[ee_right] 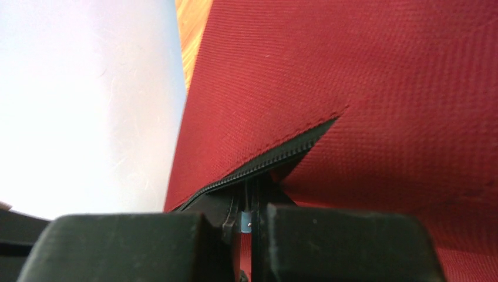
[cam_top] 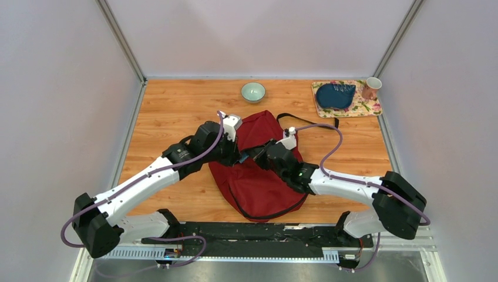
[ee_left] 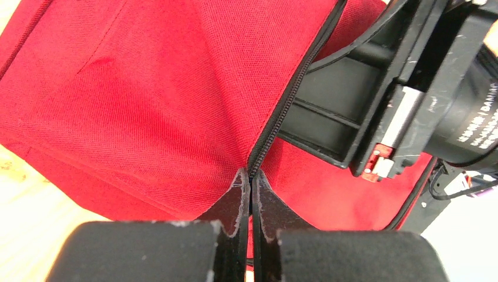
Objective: Pack the student bag
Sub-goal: Place the personal item in the student bag.
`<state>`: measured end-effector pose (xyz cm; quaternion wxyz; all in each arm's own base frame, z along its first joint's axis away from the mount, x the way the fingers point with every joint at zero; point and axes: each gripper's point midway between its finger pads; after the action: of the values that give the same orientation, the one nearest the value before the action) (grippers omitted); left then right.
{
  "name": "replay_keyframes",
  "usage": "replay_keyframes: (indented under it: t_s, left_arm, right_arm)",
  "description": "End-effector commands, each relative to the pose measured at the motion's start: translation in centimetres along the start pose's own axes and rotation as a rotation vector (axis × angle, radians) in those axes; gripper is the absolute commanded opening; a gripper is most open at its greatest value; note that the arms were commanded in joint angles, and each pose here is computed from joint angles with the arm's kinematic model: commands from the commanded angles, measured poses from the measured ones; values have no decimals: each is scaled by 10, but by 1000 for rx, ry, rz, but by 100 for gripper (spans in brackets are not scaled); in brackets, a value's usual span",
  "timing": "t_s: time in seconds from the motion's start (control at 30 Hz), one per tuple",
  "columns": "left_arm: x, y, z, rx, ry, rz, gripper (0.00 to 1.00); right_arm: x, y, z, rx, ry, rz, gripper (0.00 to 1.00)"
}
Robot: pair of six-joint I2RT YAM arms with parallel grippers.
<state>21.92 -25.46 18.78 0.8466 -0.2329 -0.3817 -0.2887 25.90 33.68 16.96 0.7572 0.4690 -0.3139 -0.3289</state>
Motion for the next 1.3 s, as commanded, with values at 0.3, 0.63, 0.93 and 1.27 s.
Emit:
replay_keyframes:
  t_s: [0.3,0.63,0.93,1.27]
  left_arm:
    - [42,-8,21,-18,-154,-21,0]
    - [32,-16,16,-69,-125,-4,0]
    - [24,0,17,23,-102,4,0]
    - [13,7,13,51,-82,16,0]
  right_arm:
    - [24,43,-16,132,-171,-72,0]
    - [28,50,-41,95,-247,19,2]
    - [23,-16,-43,-40,-215,125,40]
    - [38,-3,9,26,-130,207,60]
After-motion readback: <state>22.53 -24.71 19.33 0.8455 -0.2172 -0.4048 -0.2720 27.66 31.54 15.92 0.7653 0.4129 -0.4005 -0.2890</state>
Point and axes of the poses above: each gripper's point midway between its finger pads, its own z axis back along the fingers, its own y axis along the line the jaws close on, x = y × z, and after that the axes turned 10 degrees about -z, right-handed
